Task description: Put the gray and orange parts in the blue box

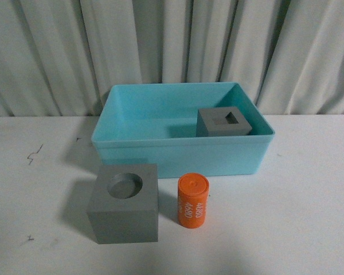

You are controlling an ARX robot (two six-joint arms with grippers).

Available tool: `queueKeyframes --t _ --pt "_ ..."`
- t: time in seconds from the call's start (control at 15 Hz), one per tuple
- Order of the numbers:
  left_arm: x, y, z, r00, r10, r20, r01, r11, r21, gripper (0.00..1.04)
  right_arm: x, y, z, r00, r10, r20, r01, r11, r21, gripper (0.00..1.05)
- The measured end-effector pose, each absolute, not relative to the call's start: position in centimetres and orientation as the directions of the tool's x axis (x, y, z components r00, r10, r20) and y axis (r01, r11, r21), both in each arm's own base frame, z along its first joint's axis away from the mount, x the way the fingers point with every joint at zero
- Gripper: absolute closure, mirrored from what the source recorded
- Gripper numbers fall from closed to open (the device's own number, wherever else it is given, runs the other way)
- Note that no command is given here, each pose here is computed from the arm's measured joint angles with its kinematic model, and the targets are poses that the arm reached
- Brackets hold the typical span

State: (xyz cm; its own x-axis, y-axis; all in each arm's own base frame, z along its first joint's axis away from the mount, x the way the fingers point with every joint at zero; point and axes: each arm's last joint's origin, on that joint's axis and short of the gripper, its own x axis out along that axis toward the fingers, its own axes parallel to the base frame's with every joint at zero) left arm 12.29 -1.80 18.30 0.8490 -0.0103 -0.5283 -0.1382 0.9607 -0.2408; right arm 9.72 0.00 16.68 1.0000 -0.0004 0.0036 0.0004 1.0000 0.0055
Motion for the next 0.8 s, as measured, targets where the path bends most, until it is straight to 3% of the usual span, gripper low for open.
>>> queueKeyframes --t 0.13,0.27,0.47,0.8 --pt "16.3 -3.9 20.5 0.873 -0.061 -0.483 -0.100 0.948 -0.301 0.07 9.7 0.0 16.7 1.000 0.000 0.004 0.000 1.000 0.006 0.05" --pt "21.1 -6.7 20.8 0.873 -0.125 -0.472 -0.022 0.955 -0.294 0.07 9.7 0.0 16.7 1.000 0.000 0.004 0.000 1.000 0.006 0.06" --pt "25.4 -9.4 18.3 0.830 -0.169 -0.531 0.044 0.970 -0.239 0.07 9.7 0.0 16.7 1.000 0.000 0.004 0.000 1.000 0.006 0.06" --pt "28.1 -11.1 13.6 0.759 -0.178 -0.627 0.096 0.982 -0.164 0.07 9.7 0.0 16.7 1.000 0.000 0.004 0.000 1.000 0.006 0.06"
